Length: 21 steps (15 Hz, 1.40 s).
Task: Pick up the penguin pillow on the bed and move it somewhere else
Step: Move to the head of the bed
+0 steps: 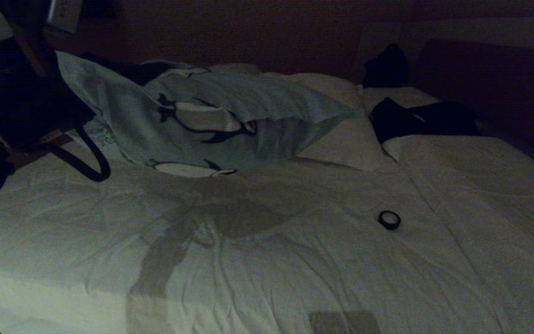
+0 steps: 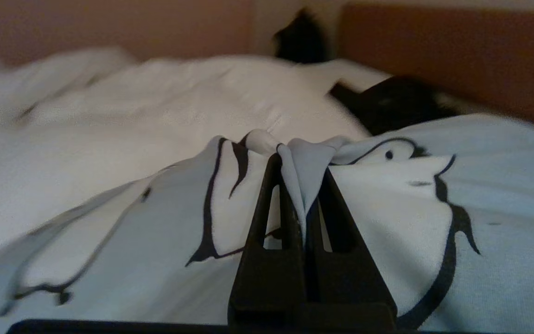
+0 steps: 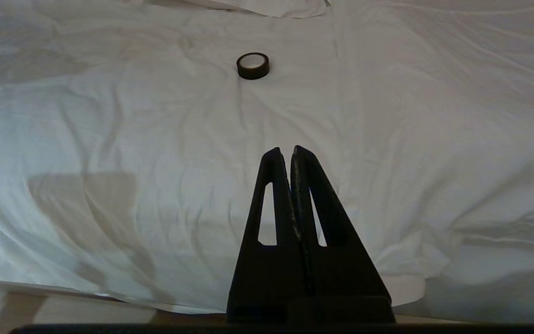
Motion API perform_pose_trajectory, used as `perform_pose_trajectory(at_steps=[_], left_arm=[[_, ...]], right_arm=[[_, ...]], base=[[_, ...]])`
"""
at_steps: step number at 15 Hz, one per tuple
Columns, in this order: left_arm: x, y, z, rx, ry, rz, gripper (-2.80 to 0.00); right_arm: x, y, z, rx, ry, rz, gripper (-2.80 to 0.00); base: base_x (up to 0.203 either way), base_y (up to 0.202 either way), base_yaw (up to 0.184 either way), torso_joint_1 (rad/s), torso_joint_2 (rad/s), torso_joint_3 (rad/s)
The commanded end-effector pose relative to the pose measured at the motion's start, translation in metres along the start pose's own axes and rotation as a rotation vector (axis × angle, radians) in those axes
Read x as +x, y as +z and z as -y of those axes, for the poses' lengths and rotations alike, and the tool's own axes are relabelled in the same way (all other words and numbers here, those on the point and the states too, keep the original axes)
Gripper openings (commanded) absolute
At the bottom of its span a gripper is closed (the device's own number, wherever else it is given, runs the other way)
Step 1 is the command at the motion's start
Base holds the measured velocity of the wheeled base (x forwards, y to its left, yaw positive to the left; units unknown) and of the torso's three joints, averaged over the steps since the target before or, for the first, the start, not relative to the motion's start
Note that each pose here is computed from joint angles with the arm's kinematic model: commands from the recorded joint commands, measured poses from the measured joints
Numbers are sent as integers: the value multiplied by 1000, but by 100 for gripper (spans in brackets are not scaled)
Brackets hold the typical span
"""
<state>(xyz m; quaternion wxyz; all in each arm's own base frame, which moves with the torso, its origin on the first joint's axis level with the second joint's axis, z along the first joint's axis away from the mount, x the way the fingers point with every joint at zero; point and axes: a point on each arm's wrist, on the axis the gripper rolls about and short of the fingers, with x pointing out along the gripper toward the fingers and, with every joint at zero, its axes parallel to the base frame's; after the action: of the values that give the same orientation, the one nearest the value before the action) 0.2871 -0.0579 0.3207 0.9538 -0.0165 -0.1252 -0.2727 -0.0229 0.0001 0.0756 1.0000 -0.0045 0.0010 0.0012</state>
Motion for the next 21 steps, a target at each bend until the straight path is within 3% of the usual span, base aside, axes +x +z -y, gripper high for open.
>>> perform_pose_trajectory(at_steps=[1, 5, 9, 13, 15, 17, 21], left_arm=[[27, -7, 1, -2, -57, 15, -280], [79, -23, 19, -8, -171, 66, -280], [130, -57, 47, -35, -270, 69, -280], [173, -77, 94, -35, -407, 129, -280], [188, -90, 131, -30, -495, 136, -280], [190, -103, 159, 2, -583, 134, -280], [184, -98, 194, 30, -678, 167, -280]], right_arm=[[0, 0, 0, 0, 1, -1, -280], [0, 0, 0, 0, 1, -1, -280], [0, 0, 0, 0, 1, -1, -280], [0, 0, 0, 0, 1, -1, -280], [0, 0, 0, 0, 1, -1, -280], [0, 0, 0, 0, 1, -3, -280], [0, 0, 0, 0, 1, -3, -280]], base=[[0, 0, 0, 0, 0, 0], [0, 0, 0, 0, 0, 0], [0, 0, 0, 0, 0, 0], [0, 0, 0, 0, 0, 0], [0, 0, 0, 0, 0, 0], [0, 0, 0, 0, 0, 0], [0, 0, 0, 0, 0, 0]])
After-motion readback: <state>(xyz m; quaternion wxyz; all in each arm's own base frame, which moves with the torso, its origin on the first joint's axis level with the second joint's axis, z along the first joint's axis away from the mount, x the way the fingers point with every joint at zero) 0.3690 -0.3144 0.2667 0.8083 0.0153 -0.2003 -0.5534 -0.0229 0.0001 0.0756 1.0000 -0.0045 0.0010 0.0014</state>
